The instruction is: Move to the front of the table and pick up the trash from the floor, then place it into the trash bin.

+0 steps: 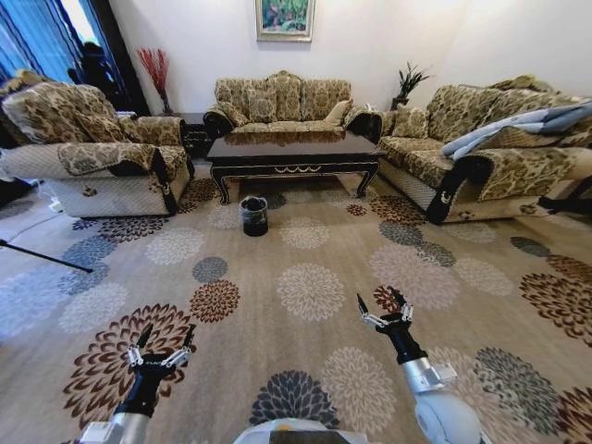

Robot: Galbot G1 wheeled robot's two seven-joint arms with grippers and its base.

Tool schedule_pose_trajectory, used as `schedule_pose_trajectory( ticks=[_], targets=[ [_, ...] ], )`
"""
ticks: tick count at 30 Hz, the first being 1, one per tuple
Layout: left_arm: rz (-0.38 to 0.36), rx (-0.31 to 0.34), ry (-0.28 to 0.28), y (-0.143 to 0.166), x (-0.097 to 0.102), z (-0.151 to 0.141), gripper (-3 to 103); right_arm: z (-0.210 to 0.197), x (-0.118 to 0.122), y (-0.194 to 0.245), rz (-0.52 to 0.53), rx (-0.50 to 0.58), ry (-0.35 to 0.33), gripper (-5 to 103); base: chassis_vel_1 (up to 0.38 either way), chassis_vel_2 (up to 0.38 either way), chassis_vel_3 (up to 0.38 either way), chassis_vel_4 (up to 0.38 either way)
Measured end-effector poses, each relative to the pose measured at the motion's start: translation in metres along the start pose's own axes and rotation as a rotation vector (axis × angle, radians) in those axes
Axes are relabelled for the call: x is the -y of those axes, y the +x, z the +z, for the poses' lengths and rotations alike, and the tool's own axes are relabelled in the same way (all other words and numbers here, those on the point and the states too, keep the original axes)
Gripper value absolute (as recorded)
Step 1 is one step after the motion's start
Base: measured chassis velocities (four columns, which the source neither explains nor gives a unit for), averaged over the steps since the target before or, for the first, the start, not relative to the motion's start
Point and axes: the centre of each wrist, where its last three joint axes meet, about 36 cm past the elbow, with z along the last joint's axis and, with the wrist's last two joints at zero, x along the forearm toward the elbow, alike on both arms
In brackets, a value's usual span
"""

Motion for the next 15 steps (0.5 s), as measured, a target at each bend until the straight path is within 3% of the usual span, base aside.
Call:
schedule_pose_trajectory(
  ticks=[15],
  targets=[
    [0.000,0.000,0.000,0.0000,0.0000,0.0000,100,0.0000,0.0000,0.0000,0.000,0.000,0.000,100,0.000,0.000,0.000,0.000]
  ],
)
